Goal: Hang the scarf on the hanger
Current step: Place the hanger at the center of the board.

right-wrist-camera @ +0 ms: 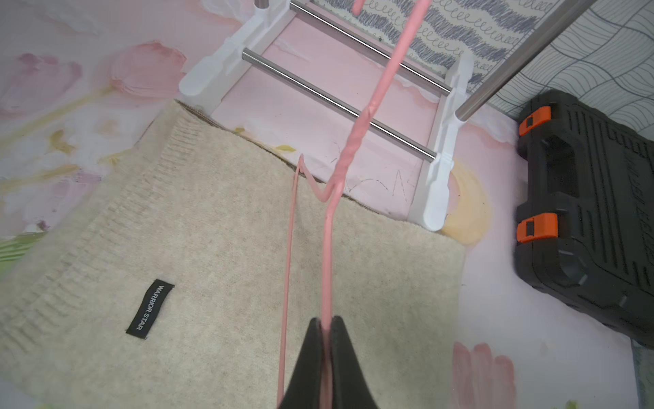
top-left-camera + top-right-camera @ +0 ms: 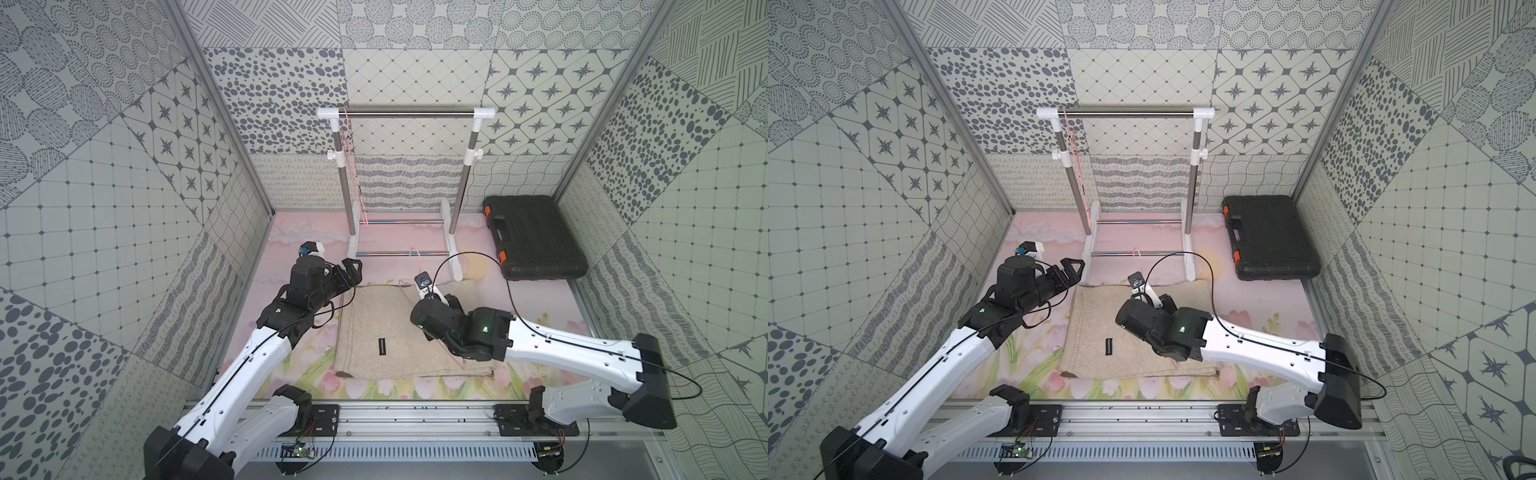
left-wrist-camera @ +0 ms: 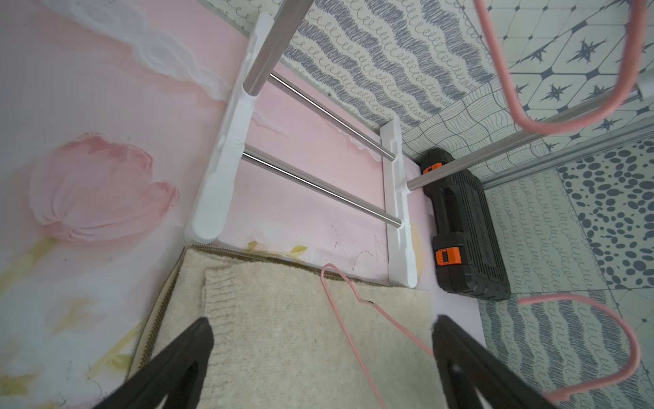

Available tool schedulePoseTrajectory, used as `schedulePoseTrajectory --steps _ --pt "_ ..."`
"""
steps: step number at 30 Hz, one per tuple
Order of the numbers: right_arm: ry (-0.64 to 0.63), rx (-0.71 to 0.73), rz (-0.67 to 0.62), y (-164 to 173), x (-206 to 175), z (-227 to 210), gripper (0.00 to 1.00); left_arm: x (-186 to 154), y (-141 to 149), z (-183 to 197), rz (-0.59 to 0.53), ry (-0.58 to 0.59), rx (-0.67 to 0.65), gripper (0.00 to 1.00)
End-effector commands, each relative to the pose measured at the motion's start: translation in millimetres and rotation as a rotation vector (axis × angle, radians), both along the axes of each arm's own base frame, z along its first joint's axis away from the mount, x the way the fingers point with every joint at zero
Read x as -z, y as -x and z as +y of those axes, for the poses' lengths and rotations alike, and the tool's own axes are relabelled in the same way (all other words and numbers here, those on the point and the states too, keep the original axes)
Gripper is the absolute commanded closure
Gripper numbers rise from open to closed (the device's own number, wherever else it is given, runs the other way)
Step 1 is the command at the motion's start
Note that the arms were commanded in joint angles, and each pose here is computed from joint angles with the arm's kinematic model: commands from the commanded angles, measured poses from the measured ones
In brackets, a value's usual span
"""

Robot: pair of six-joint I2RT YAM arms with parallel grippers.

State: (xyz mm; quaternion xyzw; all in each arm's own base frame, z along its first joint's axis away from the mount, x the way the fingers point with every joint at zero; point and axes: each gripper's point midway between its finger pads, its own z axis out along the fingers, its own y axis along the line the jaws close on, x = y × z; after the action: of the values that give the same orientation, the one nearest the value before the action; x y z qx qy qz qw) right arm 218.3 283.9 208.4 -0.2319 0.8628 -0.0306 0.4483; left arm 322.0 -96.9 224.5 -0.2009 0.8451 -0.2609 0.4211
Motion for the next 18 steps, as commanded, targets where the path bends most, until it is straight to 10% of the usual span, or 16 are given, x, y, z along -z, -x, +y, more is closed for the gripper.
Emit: schedulePoseTrajectory --steps 1,9,18 --pt "0.085 0.128 -0.146 -0.7 17.6 4.4 1.00 19.2 12.7 -17.1 0.045 0.098 0.028 0.01" --pt "0.377 0.127 -0.132 36.9 108.0 44.5 1.00 44.2 45.3 -14.1 0.074 0.151 0.019 0.01" --pt "0.290 0.028 0.007 62.8 139.1 79.7 1.00 53.0 77.3 3.9 0.101 0.114 -0.016 0.01"
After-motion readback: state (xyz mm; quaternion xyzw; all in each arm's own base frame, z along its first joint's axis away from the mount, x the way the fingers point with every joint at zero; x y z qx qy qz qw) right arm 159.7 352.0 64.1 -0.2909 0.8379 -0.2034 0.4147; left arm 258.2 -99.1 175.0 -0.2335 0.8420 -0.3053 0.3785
